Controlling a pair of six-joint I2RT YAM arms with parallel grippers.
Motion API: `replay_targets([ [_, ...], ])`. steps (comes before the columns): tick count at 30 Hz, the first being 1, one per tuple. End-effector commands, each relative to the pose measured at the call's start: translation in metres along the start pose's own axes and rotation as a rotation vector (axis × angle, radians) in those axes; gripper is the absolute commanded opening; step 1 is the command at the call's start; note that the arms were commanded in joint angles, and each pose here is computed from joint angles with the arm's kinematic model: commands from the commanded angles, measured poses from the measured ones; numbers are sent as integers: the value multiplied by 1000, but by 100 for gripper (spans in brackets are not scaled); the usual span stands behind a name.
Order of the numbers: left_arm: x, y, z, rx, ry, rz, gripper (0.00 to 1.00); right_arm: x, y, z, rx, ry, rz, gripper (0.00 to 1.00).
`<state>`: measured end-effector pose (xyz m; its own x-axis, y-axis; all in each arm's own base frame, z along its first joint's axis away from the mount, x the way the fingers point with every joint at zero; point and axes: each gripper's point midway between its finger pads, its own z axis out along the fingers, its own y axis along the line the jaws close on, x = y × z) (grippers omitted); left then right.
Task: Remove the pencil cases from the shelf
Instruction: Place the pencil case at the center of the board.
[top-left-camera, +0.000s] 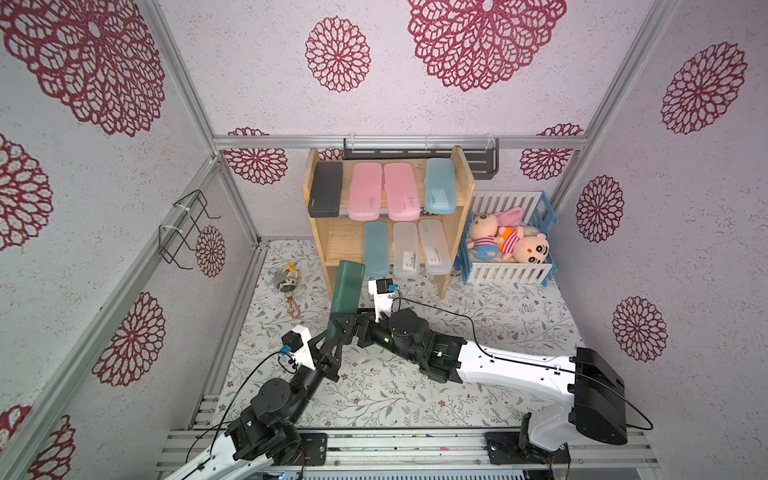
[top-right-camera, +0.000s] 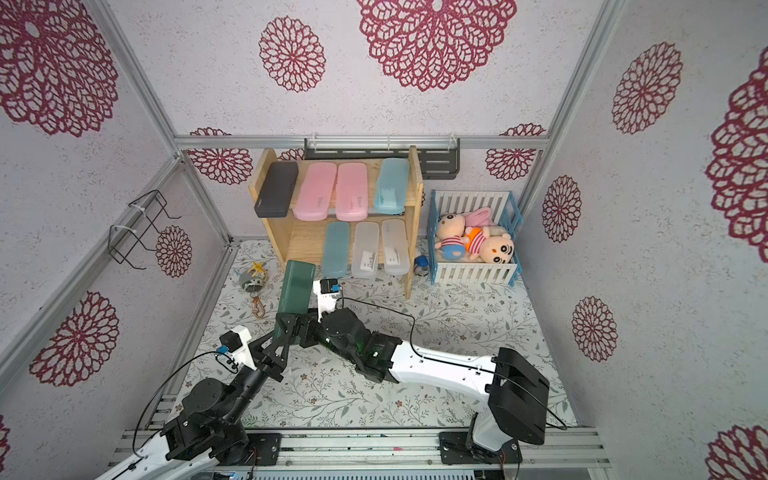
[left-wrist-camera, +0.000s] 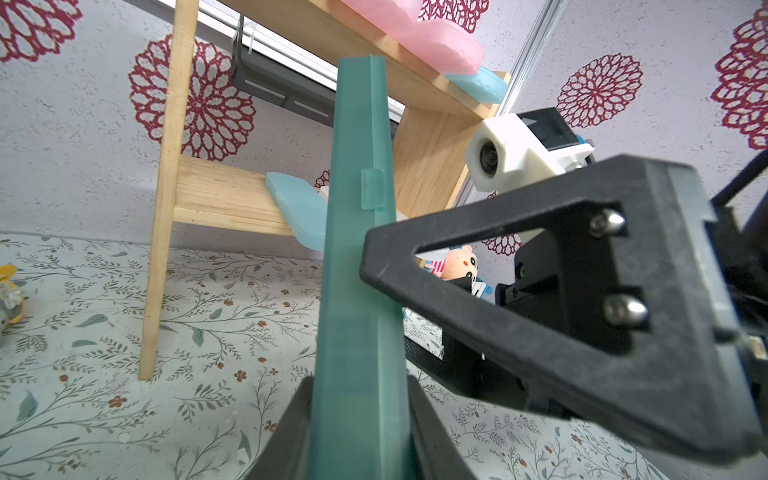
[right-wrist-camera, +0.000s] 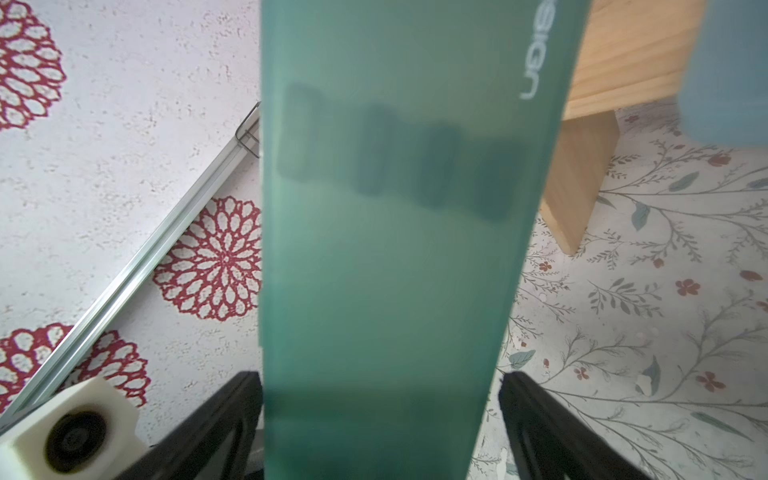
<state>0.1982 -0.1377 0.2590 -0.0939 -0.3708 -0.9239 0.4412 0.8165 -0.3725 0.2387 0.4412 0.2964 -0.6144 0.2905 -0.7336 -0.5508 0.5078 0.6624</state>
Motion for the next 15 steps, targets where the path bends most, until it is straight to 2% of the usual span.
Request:
replay_targets([
  [1, -8, -6, -1, 30, -35, -23, 0, -24, 16, -2, -50, -59, -10, 90],
  [5, -7, -6, -1, 25, -31, -21, 0, -23, 10, 2, -22, -49, -19, 79],
  [8, -6, -5, 0, 21, -26, -16, 0, -21, 6, 4, -4, -38, -28, 76],
  [15, -2, -5, 4, 8, -5, -3, 0, -20, 5, 10, 19, -24, -42, 89],
])
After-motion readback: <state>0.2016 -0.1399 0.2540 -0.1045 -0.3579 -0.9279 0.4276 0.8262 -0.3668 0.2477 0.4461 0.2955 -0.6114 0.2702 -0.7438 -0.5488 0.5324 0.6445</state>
